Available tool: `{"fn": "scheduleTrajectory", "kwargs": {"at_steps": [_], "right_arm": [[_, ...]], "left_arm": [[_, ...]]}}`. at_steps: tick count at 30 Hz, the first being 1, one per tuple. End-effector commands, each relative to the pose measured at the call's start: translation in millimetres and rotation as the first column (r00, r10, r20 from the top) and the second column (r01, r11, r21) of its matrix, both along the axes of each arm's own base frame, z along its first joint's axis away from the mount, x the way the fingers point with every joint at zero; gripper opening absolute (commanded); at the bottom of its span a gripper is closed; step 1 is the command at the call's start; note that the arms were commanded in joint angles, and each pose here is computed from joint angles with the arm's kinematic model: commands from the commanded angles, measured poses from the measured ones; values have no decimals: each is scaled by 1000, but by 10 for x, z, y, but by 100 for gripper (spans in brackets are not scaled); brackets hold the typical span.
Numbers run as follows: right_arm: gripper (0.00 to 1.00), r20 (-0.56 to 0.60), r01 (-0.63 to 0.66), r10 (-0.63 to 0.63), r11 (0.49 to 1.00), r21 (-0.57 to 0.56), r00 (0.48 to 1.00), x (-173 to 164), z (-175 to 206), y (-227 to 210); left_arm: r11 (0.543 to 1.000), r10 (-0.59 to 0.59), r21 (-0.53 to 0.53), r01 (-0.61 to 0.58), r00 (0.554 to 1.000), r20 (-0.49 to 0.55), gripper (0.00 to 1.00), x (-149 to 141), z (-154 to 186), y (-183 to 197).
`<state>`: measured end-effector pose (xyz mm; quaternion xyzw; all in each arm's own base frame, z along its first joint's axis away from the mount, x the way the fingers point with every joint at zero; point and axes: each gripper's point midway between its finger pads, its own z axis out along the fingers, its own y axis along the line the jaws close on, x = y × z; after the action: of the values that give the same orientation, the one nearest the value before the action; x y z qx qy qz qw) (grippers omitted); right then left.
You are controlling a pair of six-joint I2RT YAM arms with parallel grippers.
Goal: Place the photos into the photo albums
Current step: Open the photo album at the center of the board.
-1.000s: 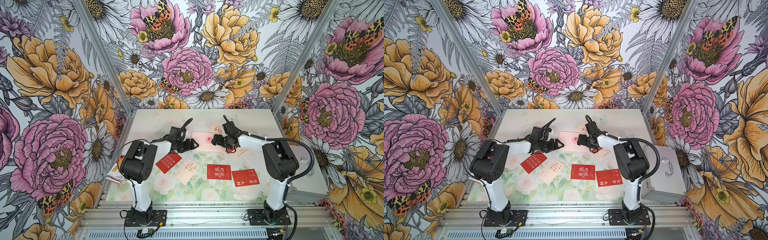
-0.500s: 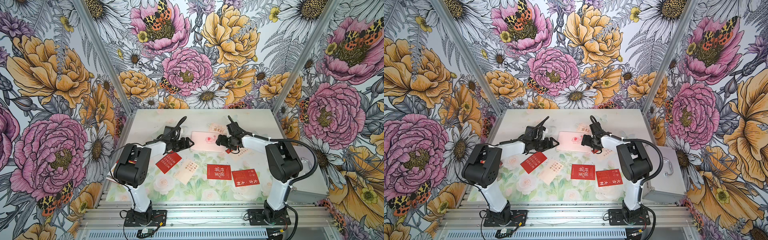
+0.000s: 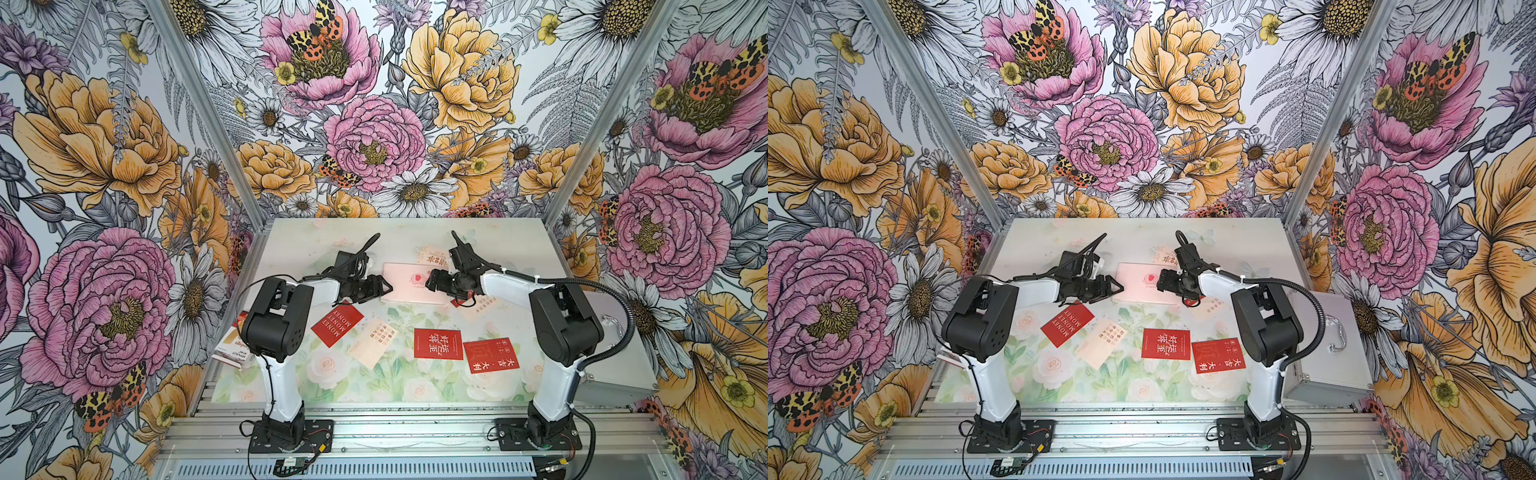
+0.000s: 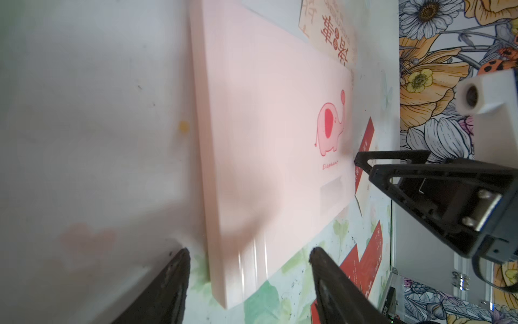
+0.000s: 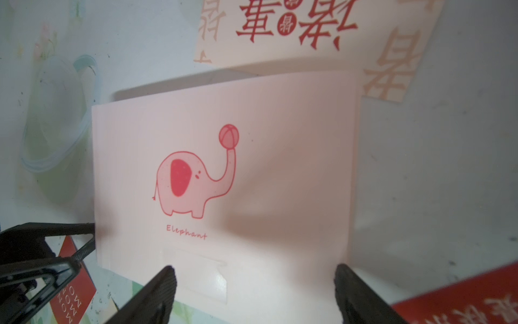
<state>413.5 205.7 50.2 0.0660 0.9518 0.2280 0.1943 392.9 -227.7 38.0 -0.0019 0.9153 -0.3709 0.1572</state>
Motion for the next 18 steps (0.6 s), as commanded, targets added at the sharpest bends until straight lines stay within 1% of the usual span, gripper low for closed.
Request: {"fn": "scheduleTrajectory", "kwargs": {"at_steps": [1, 4, 6, 9, 13, 18], "right_arm": [[89, 25, -28, 26, 997, 73, 999, 86, 122, 162], [89, 53, -52, 45, 990, 131, 998, 99, 273, 252], [89, 74, -60, 50, 987, 150, 996, 110, 377, 278], [89, 98, -15, 4, 993, 114, 995, 140, 432, 143], [89, 59, 80, -84, 994, 71, 995, 146, 238, -173], [89, 11, 105, -106, 994, 31, 994, 82, -9, -289]], "left_arm": [[999, -21, -25, 21, 1000, 7, 66, -1, 62, -105], [999, -26, -27, 26, 1000, 2, 65, -31, 59, -127], [999, -25, -28, 25, 1000, 0, 66, -44, 64, -129], [999, -20, -29, 20, 1000, 11, 65, -40, 113, -116], [1000, -9, -26, 10, 1000, 25, 65, -30, 162, -73], [1000, 0, -23, 0, 1000, 23, 65, -35, 155, -20]]}}
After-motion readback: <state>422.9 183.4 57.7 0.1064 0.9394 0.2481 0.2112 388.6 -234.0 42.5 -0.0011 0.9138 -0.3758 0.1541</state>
